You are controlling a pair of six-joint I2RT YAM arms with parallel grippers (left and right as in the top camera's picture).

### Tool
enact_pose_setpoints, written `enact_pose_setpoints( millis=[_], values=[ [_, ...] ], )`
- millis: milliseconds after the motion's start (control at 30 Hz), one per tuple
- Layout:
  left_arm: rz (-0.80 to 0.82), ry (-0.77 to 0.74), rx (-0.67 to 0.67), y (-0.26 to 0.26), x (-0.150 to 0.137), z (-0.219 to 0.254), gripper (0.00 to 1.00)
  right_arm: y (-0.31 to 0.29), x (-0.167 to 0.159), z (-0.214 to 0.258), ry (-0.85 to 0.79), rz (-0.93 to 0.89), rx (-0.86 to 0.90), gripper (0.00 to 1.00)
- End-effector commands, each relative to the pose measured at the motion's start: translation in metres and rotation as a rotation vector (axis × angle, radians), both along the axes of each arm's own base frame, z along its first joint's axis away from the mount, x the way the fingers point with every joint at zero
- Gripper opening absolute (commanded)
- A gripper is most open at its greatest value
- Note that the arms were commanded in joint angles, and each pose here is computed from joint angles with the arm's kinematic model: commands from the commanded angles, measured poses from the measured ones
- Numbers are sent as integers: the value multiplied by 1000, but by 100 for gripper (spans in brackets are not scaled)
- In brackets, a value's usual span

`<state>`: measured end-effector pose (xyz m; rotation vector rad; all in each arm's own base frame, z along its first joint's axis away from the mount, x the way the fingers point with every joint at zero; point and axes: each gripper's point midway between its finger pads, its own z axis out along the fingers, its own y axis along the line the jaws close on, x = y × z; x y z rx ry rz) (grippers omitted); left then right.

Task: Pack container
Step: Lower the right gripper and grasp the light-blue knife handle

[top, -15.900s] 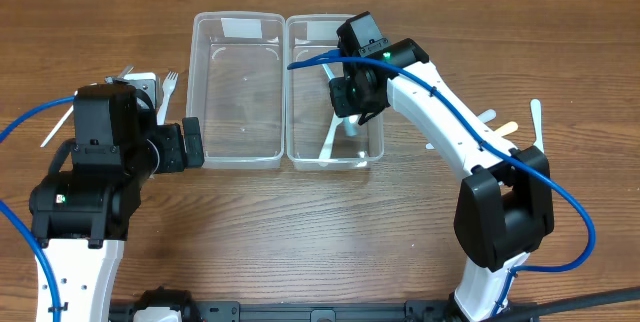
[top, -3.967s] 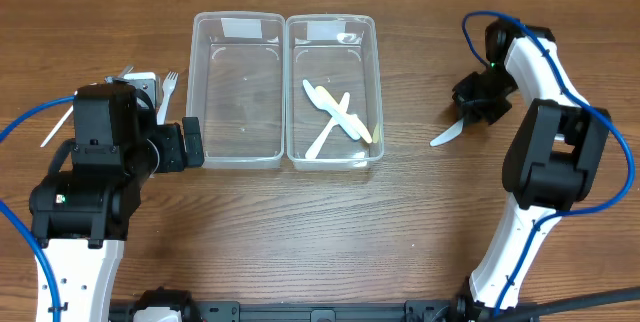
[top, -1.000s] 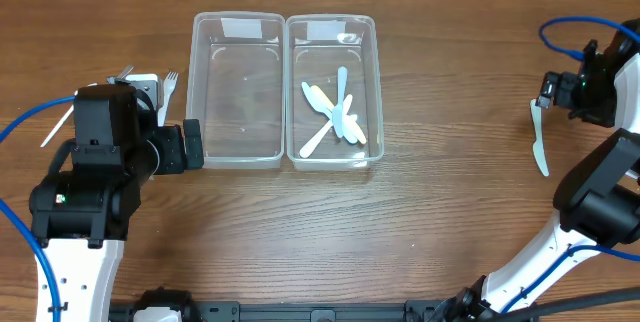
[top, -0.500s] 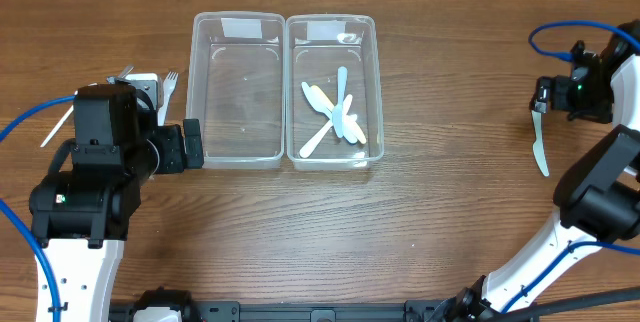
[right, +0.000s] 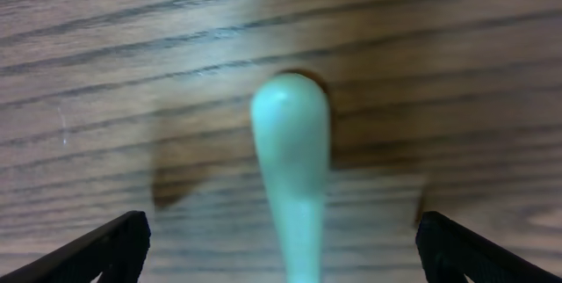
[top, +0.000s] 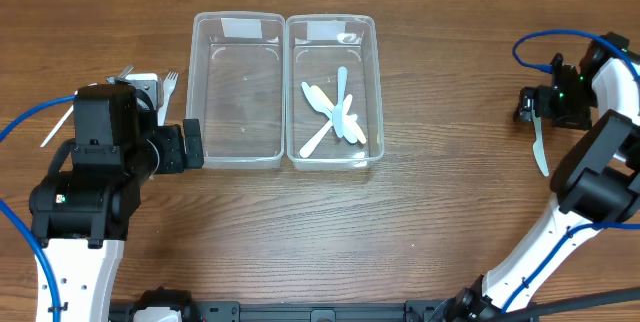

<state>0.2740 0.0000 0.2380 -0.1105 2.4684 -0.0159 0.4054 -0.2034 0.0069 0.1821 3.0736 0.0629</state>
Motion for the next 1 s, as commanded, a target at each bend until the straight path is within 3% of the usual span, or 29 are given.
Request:
enact_pose_setpoints(
  millis=[0,467,700,967],
  values=[
    [-3,-20,18,4,3,8,100,7,3,-13,25,33,-14,98],
    [-3,-19,18,4,3,8,100,7,4,-13,30,52,-32,95],
    [-3,-19,18,4,3,8,100,6,7,-13,18,61,-37,74],
    [-3,-19,18,4,3,8,100,2,15,-13,-13,60,-54,61]
  ],
)
